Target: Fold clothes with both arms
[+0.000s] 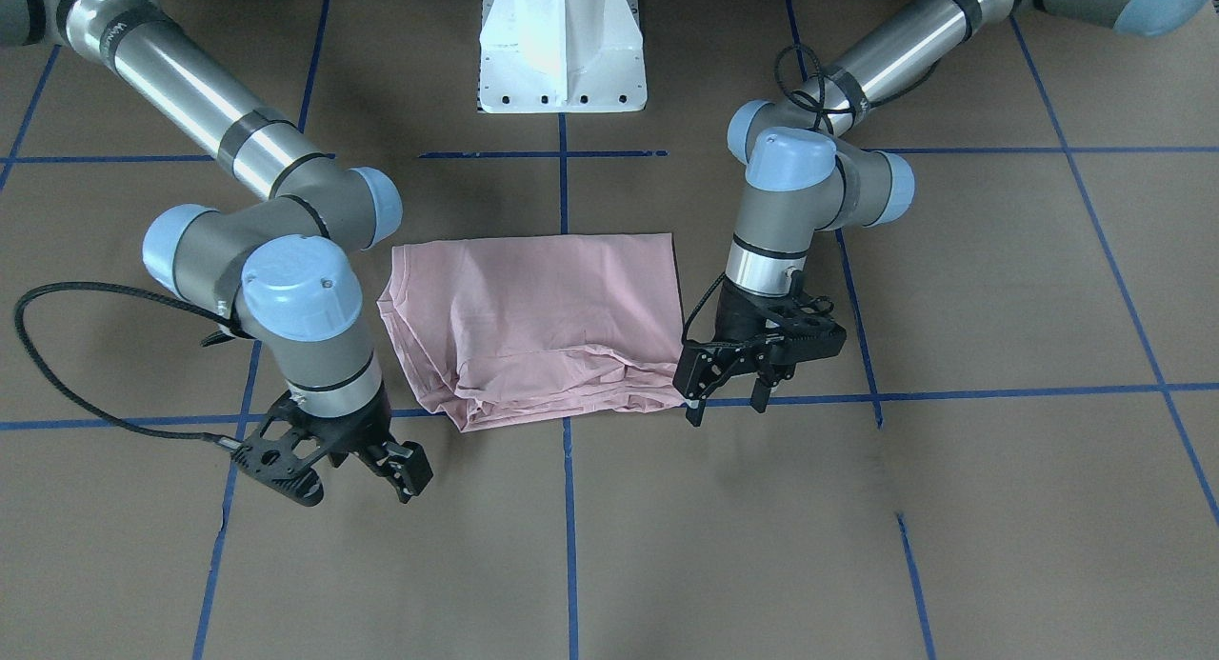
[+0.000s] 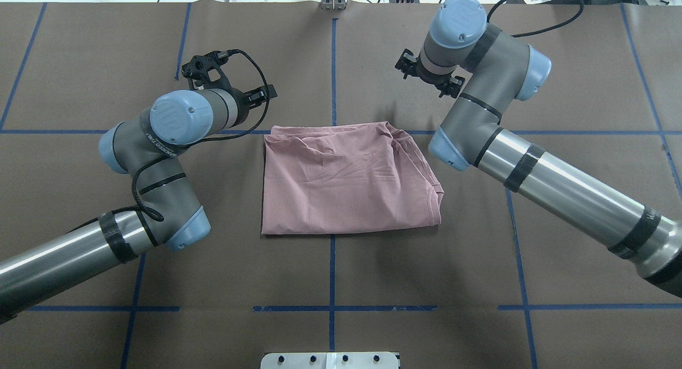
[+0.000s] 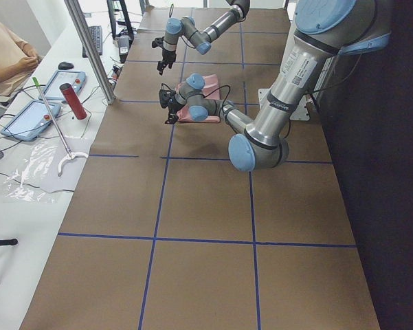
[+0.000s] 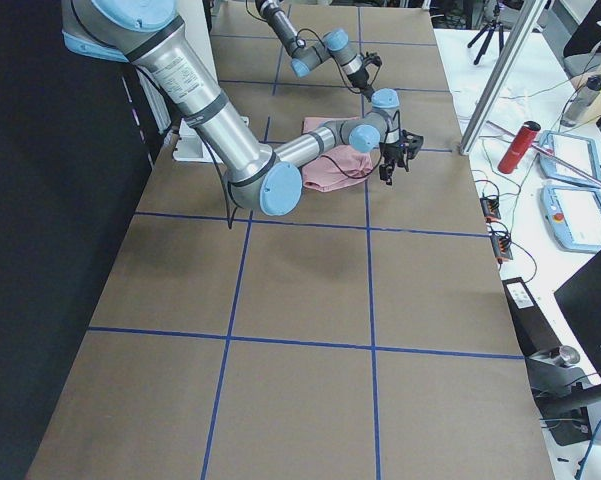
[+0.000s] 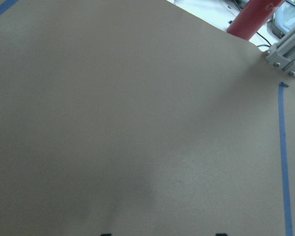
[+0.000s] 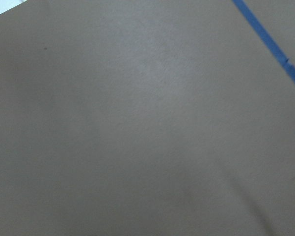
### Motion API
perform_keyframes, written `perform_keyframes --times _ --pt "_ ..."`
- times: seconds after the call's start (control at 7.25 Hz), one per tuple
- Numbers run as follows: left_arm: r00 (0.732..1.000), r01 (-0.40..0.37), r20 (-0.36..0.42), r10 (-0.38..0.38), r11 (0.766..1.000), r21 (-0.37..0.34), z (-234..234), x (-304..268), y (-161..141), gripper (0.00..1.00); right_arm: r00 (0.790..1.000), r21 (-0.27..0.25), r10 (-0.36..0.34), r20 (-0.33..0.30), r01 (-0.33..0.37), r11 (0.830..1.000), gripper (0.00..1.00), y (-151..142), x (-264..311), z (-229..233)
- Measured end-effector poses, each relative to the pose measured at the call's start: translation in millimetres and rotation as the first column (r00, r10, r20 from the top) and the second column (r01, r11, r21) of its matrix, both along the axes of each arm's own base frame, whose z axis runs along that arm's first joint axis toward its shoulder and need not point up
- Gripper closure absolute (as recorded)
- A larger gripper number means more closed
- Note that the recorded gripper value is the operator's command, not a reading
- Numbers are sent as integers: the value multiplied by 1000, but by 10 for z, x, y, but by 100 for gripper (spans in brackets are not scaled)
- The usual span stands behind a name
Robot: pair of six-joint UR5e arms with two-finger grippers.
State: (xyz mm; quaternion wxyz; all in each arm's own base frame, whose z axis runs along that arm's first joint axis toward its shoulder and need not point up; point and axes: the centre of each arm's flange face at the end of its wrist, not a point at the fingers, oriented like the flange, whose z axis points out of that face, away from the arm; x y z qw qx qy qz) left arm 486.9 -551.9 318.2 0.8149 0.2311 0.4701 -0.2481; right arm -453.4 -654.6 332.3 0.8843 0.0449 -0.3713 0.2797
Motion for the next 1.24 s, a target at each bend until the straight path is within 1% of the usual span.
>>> perform_keyframes --times 0.14,0.28,0.41,0.55,0.69,0.83,0.96,1.1,1.24 --pt "998 -53 43 51 998 46 157 -290 -10 0 998 14 -59 5 59 998 0 -87 397 189" --pt "988 -139 74 133 987 74 392 -688 -96 0 992 28 -126 22 125 992 0 -184 928 421" --pt "966 -246 115 233 963 112 741 -1301 -236 0 980 52 -194 45 192 980 0 -267 1593 697" --pt "932 -343 179 316 927 152 1140 -2069 -357 0 966 93 -252 63 246 965 0 -306 2340 995" --pt "894 -417 263 364 889 187 1590 -2932 -380 0 953 144 -295 67 283 948 0 -294 3104 1293" --pt "862 -465 330 385 859 213 1992 -3770 -296 0 946 187 -319 63 303 934 0 -226 3729 1528" --pt "848 -487 353 395 843 228 2261 -4548 -165 0 940 225 -339 42 322 920 0 -92 4192 1743" --pt "844 -499 347 409 835 232 2445 -5127 -7 0 931 255 -366 12 351 901 0 50 4503 1936" --pt "841 -507 341 420 833 223 2594 -5484 128 0 917 264 -398 -15 387 884 0 151 4703 2095"
